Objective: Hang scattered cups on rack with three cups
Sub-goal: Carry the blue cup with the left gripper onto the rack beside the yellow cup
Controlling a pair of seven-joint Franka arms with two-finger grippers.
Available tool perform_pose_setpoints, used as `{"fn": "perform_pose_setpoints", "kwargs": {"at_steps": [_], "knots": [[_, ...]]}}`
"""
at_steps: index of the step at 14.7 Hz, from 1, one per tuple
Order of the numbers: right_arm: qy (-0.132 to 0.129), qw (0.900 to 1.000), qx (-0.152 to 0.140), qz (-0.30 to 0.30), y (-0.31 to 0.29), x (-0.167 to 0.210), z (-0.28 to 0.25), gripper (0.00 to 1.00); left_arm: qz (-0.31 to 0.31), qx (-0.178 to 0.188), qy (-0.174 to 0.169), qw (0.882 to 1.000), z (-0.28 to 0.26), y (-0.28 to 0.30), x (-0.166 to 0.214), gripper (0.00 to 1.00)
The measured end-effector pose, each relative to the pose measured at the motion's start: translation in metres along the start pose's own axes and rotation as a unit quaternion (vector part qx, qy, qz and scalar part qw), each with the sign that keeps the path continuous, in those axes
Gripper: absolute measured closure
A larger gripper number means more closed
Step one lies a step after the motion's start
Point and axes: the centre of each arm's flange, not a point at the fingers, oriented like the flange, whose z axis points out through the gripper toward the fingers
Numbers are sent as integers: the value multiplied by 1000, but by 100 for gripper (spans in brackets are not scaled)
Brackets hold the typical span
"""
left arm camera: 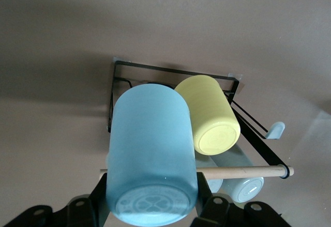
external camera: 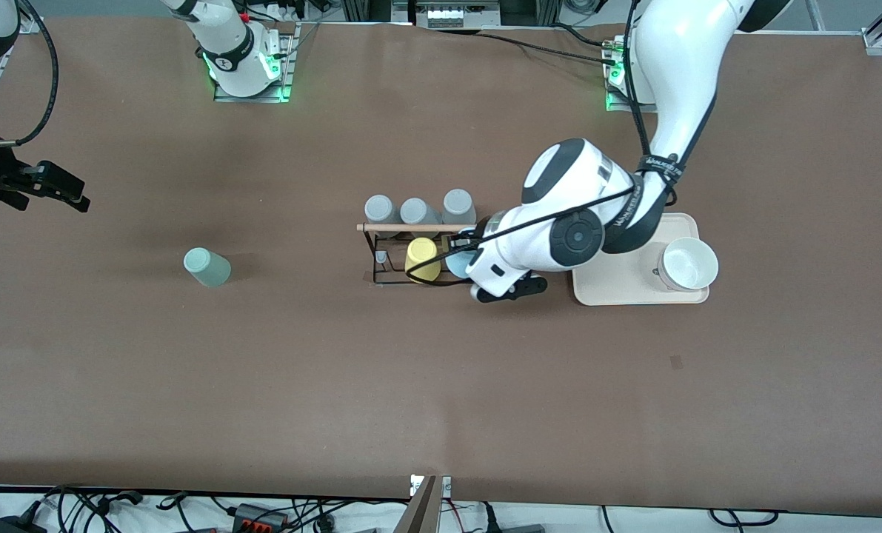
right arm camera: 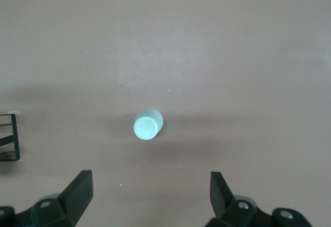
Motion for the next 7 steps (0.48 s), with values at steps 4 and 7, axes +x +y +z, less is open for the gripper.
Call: {"fn": "perform_pose_setpoints", "kwargs": {"at_steps": [4, 7], "knots": [[-2, 1000, 0, 0, 0, 0, 1, 0, -7, 5, -10, 1000, 30, -2, 11, 34], [-3, 1000, 0, 0, 0, 0, 2, 0, -12, 6, -12, 1000, 41, -7, 20, 34]]}}
